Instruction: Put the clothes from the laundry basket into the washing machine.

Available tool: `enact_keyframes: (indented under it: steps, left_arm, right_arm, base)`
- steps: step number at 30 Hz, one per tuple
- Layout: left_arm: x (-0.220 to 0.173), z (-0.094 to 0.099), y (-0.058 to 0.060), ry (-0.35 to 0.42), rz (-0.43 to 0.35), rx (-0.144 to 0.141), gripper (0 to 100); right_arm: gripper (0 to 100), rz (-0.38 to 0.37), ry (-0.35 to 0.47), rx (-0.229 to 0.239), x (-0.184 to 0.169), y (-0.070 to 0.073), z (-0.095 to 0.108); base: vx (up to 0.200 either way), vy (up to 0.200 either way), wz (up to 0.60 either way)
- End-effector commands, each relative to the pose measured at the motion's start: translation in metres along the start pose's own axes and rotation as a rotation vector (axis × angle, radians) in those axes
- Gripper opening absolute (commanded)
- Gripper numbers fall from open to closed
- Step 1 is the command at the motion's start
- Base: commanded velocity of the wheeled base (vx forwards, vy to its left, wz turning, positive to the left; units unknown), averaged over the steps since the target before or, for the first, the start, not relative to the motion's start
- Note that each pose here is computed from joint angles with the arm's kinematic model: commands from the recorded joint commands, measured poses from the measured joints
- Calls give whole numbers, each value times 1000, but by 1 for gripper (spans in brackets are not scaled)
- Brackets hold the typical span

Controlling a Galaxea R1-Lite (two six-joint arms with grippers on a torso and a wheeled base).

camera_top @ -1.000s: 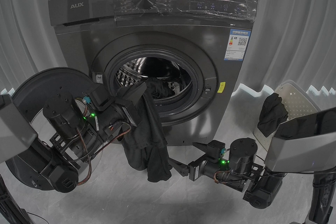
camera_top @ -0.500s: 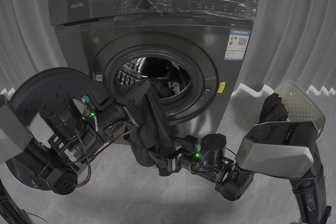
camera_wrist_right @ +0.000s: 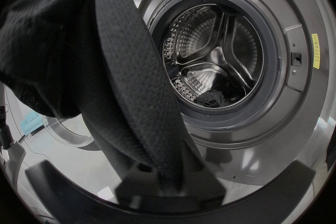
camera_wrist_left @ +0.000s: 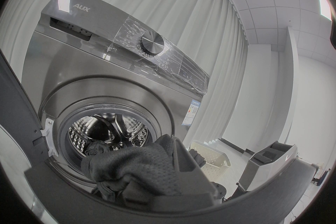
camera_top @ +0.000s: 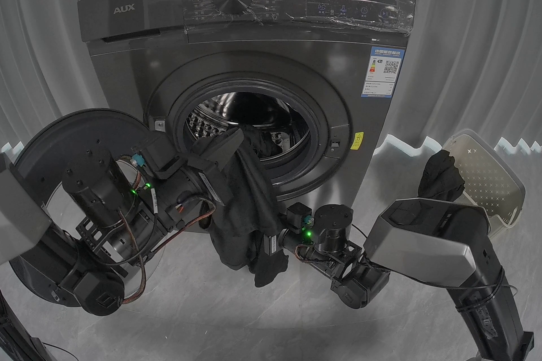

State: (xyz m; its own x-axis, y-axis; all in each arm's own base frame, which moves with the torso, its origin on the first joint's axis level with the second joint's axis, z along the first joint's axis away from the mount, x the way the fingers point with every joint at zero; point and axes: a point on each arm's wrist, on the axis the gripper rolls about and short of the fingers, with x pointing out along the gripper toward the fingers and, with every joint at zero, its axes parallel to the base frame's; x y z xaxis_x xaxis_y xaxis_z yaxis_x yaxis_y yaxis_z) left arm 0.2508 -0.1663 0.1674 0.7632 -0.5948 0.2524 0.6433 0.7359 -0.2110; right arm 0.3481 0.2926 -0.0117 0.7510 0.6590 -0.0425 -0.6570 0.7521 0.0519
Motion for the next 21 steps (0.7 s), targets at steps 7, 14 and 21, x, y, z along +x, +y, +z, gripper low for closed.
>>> enact_keyframes:
  steps: [7, 14, 21]
  left_arm:
    - [-2, -13, 12, 55, 45, 12, 0]
    - [-4, -39, 25, 143, 83, 20, 0]
    - [-3, -79, 31, 270, 96, 16, 0]
  right_arm:
    - [0, -116, -78, 12, 9, -23, 27]
    - [0, -181, -232, 24, 11, -34, 91]
    - [0, -176, -276, 35, 0, -25, 123]
  base:
    - [0, 0, 0]
    - [0, 0, 0]
    - [0, 0, 0]
